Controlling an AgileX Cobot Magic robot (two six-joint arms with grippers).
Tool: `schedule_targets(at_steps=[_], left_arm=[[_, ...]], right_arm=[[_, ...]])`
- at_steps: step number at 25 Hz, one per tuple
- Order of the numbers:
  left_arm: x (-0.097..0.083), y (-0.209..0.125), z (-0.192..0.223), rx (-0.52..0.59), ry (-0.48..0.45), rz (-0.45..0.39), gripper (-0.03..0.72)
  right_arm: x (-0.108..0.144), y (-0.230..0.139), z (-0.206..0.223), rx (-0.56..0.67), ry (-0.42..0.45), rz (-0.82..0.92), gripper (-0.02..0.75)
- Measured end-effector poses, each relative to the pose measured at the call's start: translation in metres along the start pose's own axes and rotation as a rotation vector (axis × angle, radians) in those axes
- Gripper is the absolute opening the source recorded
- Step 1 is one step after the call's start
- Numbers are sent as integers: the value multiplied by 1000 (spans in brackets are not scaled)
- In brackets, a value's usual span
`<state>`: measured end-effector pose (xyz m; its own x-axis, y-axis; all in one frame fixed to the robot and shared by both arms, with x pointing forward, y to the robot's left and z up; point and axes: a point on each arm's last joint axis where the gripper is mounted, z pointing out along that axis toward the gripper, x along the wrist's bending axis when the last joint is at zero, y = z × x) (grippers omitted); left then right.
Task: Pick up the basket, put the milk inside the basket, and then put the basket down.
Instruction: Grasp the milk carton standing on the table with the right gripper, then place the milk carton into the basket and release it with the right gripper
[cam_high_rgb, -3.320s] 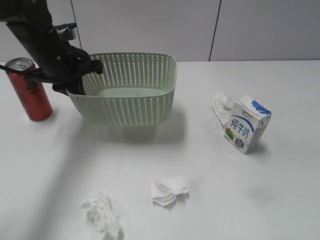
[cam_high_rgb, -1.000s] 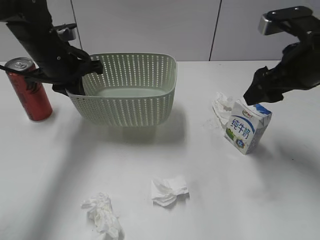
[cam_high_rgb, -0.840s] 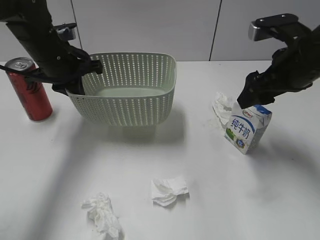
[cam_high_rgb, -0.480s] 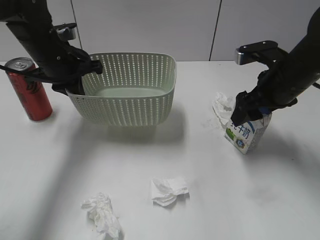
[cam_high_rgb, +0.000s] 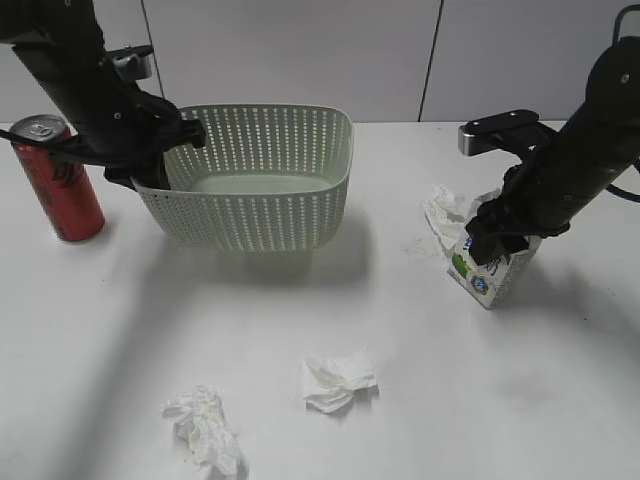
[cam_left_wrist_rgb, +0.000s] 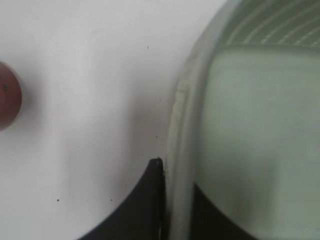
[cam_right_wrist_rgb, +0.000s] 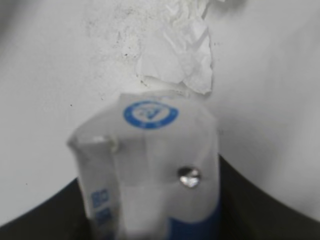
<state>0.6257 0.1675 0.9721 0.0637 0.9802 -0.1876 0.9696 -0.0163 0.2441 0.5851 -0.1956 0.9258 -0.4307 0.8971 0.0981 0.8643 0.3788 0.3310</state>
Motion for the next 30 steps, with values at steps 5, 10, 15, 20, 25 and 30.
schedule_targets(at_steps=[5, 10, 15, 20, 25, 30], left_arm=[[0, 0, 0, -1, 0, 0, 6], [0, 1, 0, -11, -2, 0, 6], [0, 2, 0, -20, -4, 0, 6], [-1, 3, 0, -34, -6, 0, 6], [-1, 4, 0, -43, -8, 1, 6], [-5, 4, 0, -58, -13, 13, 6]], right_arm=[[1, 5, -4, 33, 18, -11, 328], [5, 18, -22, 102, 70, -32, 328], [12, 45, -56, 120, 112, -74, 328], [44, 80, -94, 29, 121, -190, 328], [94, 113, -131, -171, 118, -330, 328], [128, 133, -145, -353, 115, -397, 328]])
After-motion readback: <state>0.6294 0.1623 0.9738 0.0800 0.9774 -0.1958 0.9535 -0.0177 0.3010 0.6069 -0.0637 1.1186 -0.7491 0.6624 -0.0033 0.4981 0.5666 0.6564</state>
